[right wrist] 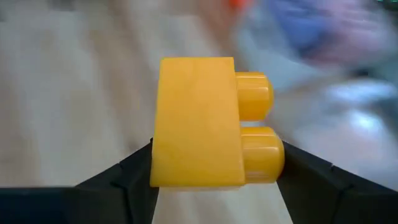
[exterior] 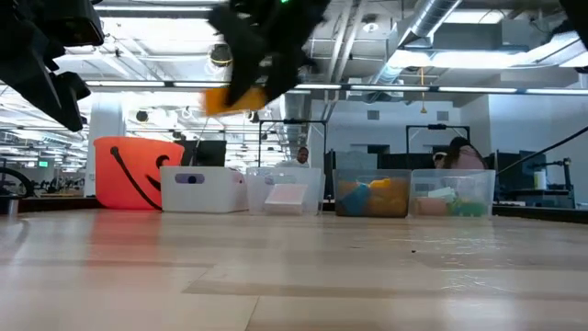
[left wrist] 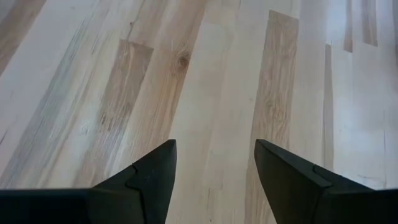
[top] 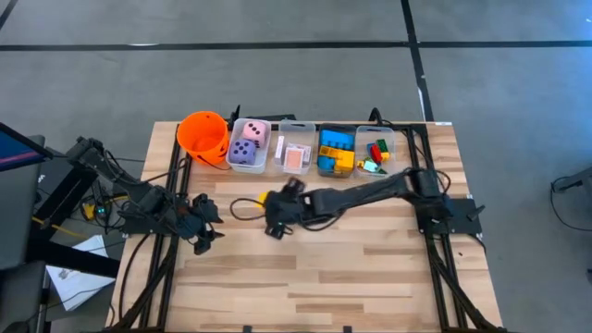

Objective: Pick & Place Toys
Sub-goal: Put the large yellow game piece into the black bin, then return to Home Position

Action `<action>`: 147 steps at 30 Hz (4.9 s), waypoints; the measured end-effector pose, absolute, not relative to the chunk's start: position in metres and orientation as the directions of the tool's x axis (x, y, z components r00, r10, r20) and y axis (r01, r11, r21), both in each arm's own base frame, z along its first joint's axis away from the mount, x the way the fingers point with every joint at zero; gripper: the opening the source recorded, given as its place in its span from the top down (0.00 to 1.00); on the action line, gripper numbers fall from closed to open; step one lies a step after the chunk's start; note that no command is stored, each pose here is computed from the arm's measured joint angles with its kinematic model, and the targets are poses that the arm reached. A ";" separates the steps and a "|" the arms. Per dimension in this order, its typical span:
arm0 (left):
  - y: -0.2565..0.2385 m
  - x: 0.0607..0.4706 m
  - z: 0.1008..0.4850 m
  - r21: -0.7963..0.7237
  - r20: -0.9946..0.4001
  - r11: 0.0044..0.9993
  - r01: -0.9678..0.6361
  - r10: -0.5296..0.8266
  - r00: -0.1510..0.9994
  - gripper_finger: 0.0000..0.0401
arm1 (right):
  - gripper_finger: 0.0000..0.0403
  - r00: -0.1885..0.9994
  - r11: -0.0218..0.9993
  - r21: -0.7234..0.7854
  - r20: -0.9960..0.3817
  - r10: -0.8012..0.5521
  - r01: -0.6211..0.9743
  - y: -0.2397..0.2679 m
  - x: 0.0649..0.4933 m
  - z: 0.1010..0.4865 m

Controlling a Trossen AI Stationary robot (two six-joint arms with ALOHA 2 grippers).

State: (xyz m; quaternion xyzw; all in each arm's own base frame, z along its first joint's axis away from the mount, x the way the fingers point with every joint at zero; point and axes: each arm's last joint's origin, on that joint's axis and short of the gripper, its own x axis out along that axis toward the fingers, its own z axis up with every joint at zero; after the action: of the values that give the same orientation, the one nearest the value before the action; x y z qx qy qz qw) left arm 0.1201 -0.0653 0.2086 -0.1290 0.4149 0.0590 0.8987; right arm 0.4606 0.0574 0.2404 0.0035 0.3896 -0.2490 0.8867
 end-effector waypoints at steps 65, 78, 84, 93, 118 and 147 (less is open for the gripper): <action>-0.085 0.123 0.273 -0.121 -0.091 0.973 0.198 -0.209 0.974 0.48 | 0.10 0.891 0.881 0.153 -0.002 -0.454 0.449 0.157 0.113 0.170; -0.069 0.104 0.226 -0.177 0.076 0.959 0.220 -0.210 0.975 0.48 | 0.10 0.746 0.723 0.214 -0.039 -0.665 0.656 0.141 0.165 0.139; -0.065 0.100 0.219 -0.202 0.126 0.952 0.229 -0.206 0.970 0.48 | 0.10 0.705 0.714 0.109 -0.314 -0.635 0.692 0.147 0.234 0.150; -0.066 0.100 0.219 -0.228 0.127 0.946 0.232 -0.207 0.970 0.48 | 0.10 0.921 0.966 -0.052 -0.317 0.225 -0.254 0.158 0.343 0.198; -0.066 0.100 0.214 -0.278 0.087 0.934 0.224 -0.208 0.974 0.48 | 0.10 0.876 0.944 0.018 -0.368 0.312 -0.328 0.120 0.200 0.334; -0.063 0.098 0.174 -0.292 0.050 0.938 0.189 -0.182 0.982 0.48 | 0.10 0.869 0.904 0.001 0.277 0.410 -0.427 0.042 0.100 0.198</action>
State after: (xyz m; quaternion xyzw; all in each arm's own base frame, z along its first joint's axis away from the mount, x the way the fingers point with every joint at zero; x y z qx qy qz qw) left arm 0.0980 -0.0628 0.1736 -0.1493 -0.0113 -0.0941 0.9842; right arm 0.1002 0.0424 0.1977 0.0309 -0.1366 0.2164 0.9662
